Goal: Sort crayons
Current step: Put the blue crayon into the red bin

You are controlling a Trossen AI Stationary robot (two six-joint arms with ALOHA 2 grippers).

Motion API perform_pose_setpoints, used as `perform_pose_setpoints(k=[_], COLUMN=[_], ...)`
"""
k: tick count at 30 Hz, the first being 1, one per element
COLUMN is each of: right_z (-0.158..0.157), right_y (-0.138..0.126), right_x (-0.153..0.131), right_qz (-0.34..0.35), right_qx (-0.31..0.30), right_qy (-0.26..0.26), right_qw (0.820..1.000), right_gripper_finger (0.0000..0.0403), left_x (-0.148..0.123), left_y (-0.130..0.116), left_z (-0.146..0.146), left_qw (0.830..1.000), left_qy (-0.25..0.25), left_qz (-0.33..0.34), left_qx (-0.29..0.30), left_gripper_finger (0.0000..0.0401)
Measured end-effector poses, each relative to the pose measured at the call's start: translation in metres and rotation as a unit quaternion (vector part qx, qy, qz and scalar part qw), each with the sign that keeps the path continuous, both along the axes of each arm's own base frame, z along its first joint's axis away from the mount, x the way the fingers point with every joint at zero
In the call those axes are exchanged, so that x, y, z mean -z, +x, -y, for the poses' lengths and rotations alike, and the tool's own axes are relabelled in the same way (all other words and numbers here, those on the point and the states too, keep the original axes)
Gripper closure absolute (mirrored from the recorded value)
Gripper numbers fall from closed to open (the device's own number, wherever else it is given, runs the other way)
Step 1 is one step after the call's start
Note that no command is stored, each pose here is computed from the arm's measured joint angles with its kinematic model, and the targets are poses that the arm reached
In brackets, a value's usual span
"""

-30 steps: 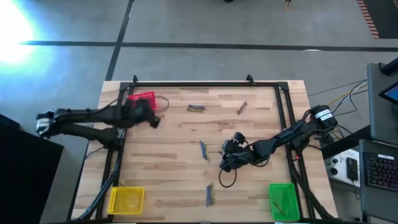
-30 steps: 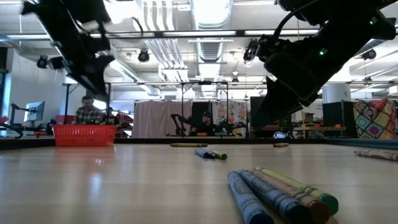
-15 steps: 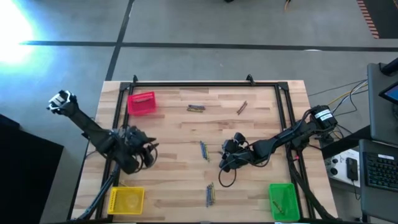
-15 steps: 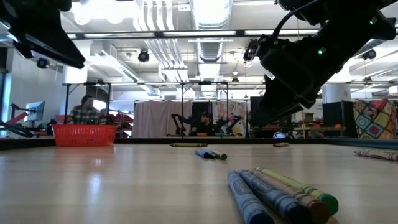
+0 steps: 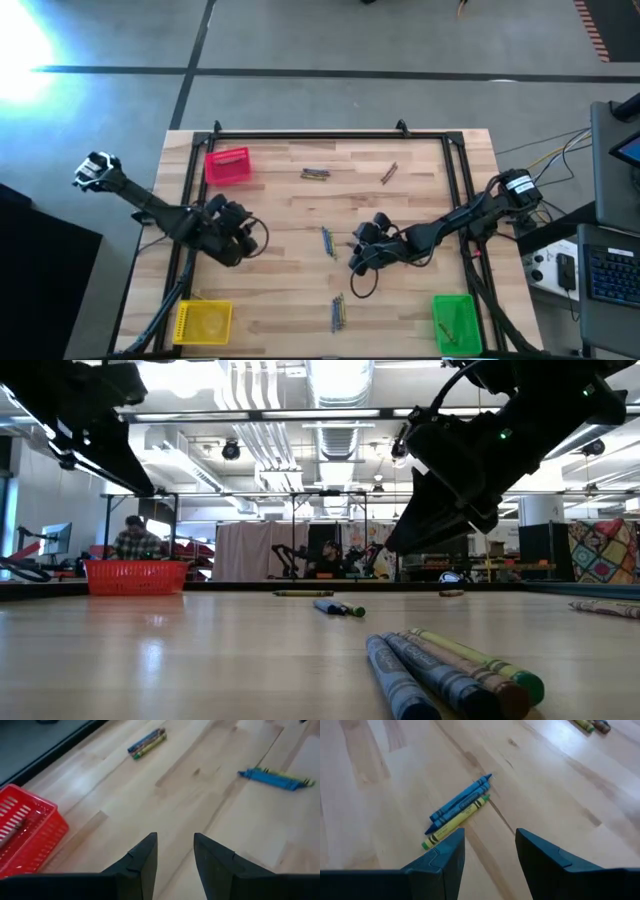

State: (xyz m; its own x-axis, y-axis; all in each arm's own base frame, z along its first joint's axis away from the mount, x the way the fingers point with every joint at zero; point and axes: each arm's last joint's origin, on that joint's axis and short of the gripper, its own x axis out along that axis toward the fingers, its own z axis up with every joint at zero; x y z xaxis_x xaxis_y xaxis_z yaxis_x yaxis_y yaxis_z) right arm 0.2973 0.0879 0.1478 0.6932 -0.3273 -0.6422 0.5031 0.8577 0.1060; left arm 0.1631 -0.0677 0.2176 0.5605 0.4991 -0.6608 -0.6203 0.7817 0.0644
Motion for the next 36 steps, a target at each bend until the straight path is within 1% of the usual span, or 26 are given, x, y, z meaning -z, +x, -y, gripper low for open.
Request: perform_pose_setpoints(k=[4,9,12,14,16,17,19,21,23,25,26,28,30,32,34,36], right_z=[-0.007,-0.024,-0.030,-0.032,-0.032,-0.030,-0.027,-0.022,-0.016,-0.007,-0.001,0.019,0.043,0.066,0.083,0.094], right_y=[-0.001,-0.004,0.000,0.005,0.012,0.015,0.026,0.038,0.049,0.055,0.057,0.060,0.064,0.067,0.069,0.068], right_x=[0.007,0.025,0.031,0.032,0.030,0.027,0.017,0.000,-0.022,-0.043,-0.051,-0.059,-0.061,-0.061,-0.061,-0.064], right_qz=[0.006,-0.002,-0.002,-0.002,-0.004,-0.008,-0.010,-0.016,-0.003,0.014,0.021,0.025,0.030,0.042,0.055,0.055], right_qx=[0.021,0.034,0.045,0.045,0.032,0.023,-0.009,-0.085,-0.174,-0.228,-0.240,-0.241,-0.222,-0.197,-0.179,-0.179], right_qy=[0.031,0.061,0.075,0.073,0.061,0.052,0.056,0.067,0.063,0.032,0.012,-0.023,-0.044,-0.031,0.013,0.066], right_qw=[0.999,0.998,0.996,0.996,0.998,0.998,0.998,0.994,0.983,0.973,0.970,0.970,0.974,0.979,0.982,0.980], right_gripper_finger=[0.0236,0.0236,0.0236,0.0236,0.0236,0.0236,0.0236,0.0236,0.0236,0.0236,0.0236,0.0236,0.0236,0.0236,0.0236,0.0236], left_x=[0.000,-0.003,-0.003,0.000,0.006,0.011,0.024,0.042,0.062,0.076,0.082,0.087,0.083,0.071,0.051,0.022], left_y=[0.002,0.007,0.009,0.010,0.011,0.011,0.010,0.008,0.005,0.004,0.004,0.006,0.014,0.025,0.034,0.041], left_z=[-0.002,0.002,0.003,0.005,0.006,0.007,0.007,0.007,0.006,0.005,0.005,0.006,0.010,0.015,0.022,0.029], left_qw=[0.999,0.998,0.997,0.997,0.997,0.997,0.997,0.996,0.996,0.997,0.997,0.996,0.991,0.981,0.971,0.964], left_qy=[0.017,0.035,0.037,0.041,0.046,0.046,0.042,0.027,0.005,-0.022,-0.034,-0.052,-0.065,-0.076,-0.097,-0.131], left_qz=[-0.018,-0.005,-0.002,-0.009,-0.019,-0.022,-0.030,-0.040,-0.048,-0.032,-0.017,0.034,0.103,0.165,0.194,0.184], left_qx=[0.022,0.051,0.060,0.064,0.066,0.066,0.065,0.071,0.076,0.074,0.069,0.058,0.056,0.074,0.105,0.137], left_gripper_finger=[0.0290,0.0290,0.0290,0.0290,0.0290,0.0290,0.0290,0.0290,0.0292,0.0296,0.0298,0.0305,0.0311,0.0316,0.0321,0.0323])
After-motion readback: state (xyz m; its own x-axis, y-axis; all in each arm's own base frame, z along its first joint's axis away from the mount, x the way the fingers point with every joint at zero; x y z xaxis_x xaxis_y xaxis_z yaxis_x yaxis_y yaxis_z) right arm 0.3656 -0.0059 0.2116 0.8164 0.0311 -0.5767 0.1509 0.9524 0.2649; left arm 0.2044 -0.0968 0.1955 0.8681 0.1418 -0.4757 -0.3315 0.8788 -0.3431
